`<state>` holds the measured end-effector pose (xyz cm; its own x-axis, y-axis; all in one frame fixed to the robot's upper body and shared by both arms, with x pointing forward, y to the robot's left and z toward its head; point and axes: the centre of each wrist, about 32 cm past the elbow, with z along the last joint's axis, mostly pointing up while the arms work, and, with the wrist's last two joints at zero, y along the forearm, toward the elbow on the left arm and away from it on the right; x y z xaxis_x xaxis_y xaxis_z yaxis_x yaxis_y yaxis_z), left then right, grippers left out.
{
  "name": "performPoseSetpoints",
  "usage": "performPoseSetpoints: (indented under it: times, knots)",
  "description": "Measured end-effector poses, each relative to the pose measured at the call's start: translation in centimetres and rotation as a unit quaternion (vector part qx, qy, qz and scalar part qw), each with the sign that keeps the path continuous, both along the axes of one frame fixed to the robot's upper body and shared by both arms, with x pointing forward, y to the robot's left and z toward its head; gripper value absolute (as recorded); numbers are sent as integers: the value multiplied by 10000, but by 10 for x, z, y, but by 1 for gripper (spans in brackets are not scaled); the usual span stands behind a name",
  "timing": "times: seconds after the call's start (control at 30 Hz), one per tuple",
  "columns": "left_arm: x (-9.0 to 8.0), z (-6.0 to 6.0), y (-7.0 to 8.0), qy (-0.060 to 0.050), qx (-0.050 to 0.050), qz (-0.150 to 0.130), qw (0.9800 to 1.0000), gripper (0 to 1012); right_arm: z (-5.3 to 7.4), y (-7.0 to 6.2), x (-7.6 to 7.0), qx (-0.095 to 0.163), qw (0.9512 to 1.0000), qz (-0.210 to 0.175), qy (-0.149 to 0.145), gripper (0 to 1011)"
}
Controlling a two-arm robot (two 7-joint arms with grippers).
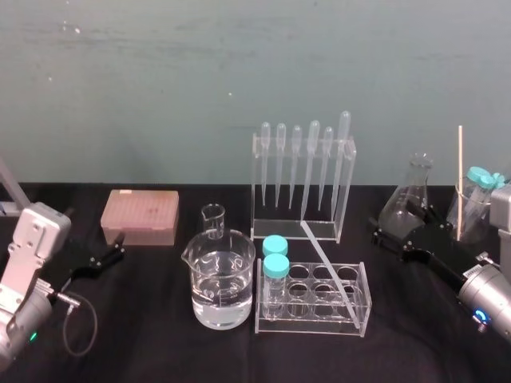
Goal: Pick up the stirring rod with one hand, then place it down.
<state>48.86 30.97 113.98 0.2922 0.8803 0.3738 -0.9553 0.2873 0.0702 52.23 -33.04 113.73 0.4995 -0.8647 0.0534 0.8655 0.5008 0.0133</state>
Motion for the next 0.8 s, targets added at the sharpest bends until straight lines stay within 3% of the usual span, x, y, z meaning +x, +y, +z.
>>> performPoseSetpoints:
  times: [0.8]
  knots:
    - [0,0,0,0,0,0,10000,1000,1,0,0,26,9999,-18,-104,1000]
